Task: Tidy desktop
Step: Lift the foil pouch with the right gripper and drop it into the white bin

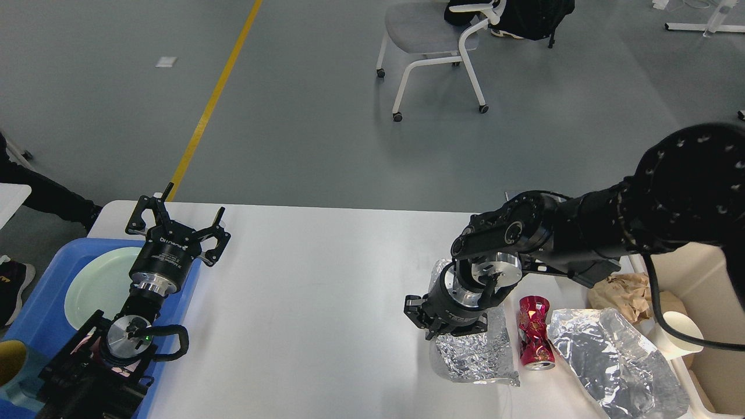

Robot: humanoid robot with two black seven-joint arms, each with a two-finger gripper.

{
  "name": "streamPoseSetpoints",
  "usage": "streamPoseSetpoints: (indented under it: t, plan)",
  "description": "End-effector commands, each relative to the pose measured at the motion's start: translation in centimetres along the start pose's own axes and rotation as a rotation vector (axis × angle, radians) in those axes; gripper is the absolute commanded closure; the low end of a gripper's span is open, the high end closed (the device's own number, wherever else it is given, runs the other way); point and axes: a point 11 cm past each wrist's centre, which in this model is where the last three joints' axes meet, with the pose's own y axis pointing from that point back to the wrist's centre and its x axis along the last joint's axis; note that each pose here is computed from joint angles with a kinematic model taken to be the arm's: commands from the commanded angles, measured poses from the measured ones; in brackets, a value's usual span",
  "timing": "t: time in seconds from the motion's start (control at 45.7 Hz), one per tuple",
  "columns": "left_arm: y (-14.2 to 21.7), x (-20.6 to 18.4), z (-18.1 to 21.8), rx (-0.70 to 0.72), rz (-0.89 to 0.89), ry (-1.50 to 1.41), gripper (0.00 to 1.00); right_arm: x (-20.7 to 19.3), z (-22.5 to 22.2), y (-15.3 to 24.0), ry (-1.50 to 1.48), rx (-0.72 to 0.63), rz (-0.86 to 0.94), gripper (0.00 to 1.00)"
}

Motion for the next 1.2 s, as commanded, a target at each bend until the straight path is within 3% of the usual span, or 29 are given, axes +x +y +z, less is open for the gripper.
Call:
streamPoseSetpoints:
  t: [0.0, 0.263, 0.525, 0.854, 1.029, 1.182]
  plan:
    - [0.0, 0.0, 0.0, 0.0, 0.0, 0.0, 0.04, 0.3, -0.5, 4.7, 0.064, -0.006, -0.009, 1.0]
    - [0.0, 0.0, 0.0, 0.0, 0.0, 0.0, 0.04, 0.7, 1.2, 14.7, 0.149, -0.117, 0.003, 1.0]
    - [0.0, 0.0, 0.0, 0.0, 0.0, 0.0, 0.04, 3.0, 5.1, 24.3, 0.083, -0.2, 0.166, 1.0]
    - [0.0, 0.0, 0.0, 0.0, 0.0, 0.0, 0.04, 3.9, 8.5, 26.5, -0.032, -0.084, 0.197, 1.0]
    - [0.0, 0.0, 0.0, 0.0, 0.0, 0.0, 0.04, 4.6, 10.7, 27.1, -0.083, -0.117, 0.232, 1.0]
    - [0.0, 0.0, 0.0, 0.0, 0.0, 0.0, 0.04, 6.6, 15.5, 28.4, -0.199, -0.173, 0.329, 1.0]
